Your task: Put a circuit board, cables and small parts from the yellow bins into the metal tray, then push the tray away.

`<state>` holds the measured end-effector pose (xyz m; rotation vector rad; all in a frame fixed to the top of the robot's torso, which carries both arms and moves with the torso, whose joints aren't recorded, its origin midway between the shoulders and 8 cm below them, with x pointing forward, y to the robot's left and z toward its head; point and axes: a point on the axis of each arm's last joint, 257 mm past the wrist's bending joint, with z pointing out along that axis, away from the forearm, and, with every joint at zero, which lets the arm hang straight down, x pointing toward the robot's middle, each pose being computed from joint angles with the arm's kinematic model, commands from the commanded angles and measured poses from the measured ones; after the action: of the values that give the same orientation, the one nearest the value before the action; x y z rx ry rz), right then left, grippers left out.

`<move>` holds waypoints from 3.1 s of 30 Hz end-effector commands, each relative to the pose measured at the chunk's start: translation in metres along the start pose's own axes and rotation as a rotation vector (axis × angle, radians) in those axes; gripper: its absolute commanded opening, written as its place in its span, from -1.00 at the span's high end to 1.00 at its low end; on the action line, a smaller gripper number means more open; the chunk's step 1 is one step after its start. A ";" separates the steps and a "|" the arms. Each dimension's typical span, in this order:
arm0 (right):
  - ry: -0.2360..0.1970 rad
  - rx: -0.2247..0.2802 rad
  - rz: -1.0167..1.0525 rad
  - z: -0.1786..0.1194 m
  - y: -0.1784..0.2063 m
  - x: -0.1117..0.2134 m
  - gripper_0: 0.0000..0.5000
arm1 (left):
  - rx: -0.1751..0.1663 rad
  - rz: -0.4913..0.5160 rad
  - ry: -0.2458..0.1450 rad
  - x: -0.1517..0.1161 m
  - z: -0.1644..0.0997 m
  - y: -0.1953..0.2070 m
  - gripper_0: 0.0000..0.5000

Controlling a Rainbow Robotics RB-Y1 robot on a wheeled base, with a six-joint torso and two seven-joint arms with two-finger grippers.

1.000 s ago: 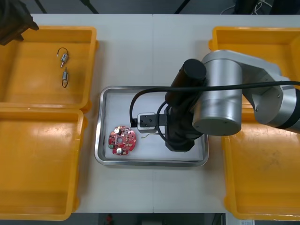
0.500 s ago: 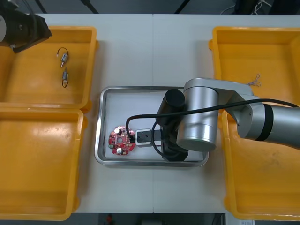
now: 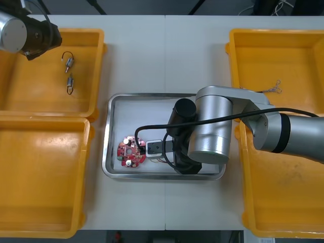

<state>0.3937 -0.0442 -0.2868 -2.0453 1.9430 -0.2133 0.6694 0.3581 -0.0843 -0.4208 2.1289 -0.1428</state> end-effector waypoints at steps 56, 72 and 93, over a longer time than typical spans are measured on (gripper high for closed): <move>-0.035 0.146 1.538 -0.197 -0.128 0.211 -1.00 | 0.095 0.416 -0.062 0.053 0.066 -0.049 1.00; -0.024 0.177 1.485 -0.194 -0.164 0.273 -1.00 | 0.067 0.348 0.031 0.011 0.020 -0.061 1.00; -0.004 0.221 0.777 -0.151 -0.215 0.311 -1.00 | -0.010 0.321 0.282 0.021 -0.072 -0.053 1.00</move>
<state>0.5548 -0.3628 -0.1316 -0.9852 2.4752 -0.1625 0.6144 0.2969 -0.0988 -0.1720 2.4942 -0.0223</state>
